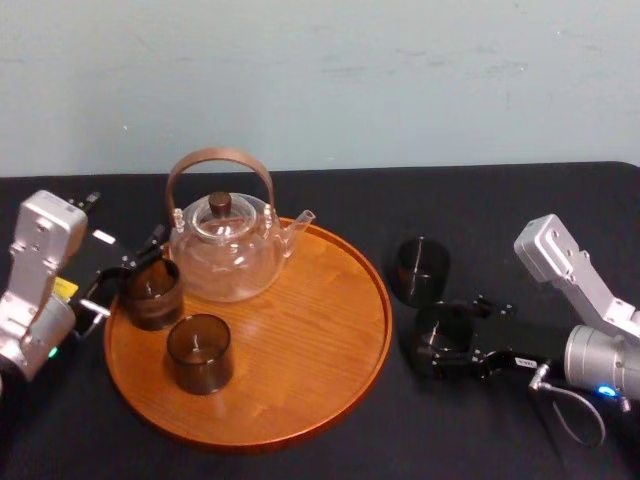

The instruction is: Pick up the glass from the table and place it on the tray.

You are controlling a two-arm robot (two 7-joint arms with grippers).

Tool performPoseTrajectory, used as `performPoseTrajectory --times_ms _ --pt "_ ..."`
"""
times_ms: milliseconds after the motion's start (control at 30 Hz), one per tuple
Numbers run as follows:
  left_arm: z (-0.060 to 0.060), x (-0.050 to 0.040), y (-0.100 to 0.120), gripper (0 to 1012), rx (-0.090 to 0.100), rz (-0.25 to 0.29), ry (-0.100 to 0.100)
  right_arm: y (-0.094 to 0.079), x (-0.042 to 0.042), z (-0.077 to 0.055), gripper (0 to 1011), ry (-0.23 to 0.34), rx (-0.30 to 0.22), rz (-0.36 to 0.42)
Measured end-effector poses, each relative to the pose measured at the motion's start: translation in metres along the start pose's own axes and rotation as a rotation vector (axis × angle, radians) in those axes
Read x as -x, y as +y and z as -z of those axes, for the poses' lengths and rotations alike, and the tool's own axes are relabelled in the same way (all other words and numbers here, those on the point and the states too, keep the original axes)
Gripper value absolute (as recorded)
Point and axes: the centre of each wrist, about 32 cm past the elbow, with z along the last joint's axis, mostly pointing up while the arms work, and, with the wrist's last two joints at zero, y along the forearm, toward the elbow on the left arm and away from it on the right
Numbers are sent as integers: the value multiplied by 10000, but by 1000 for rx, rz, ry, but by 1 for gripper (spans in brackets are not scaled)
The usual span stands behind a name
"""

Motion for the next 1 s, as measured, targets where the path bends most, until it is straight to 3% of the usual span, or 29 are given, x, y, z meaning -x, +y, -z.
performPoseTrajectory --times_ms 200,367,1000 --pt "0 0 0 1001 0 0 0 -4 -1 3 997 1 0 1" --pt "0 0 0 1001 0 0 0 -6 -2 3 903 2 -1 1" --pt "0 0 0 1001 0 0 0 -34 -5 3 902 2 -18 -1"
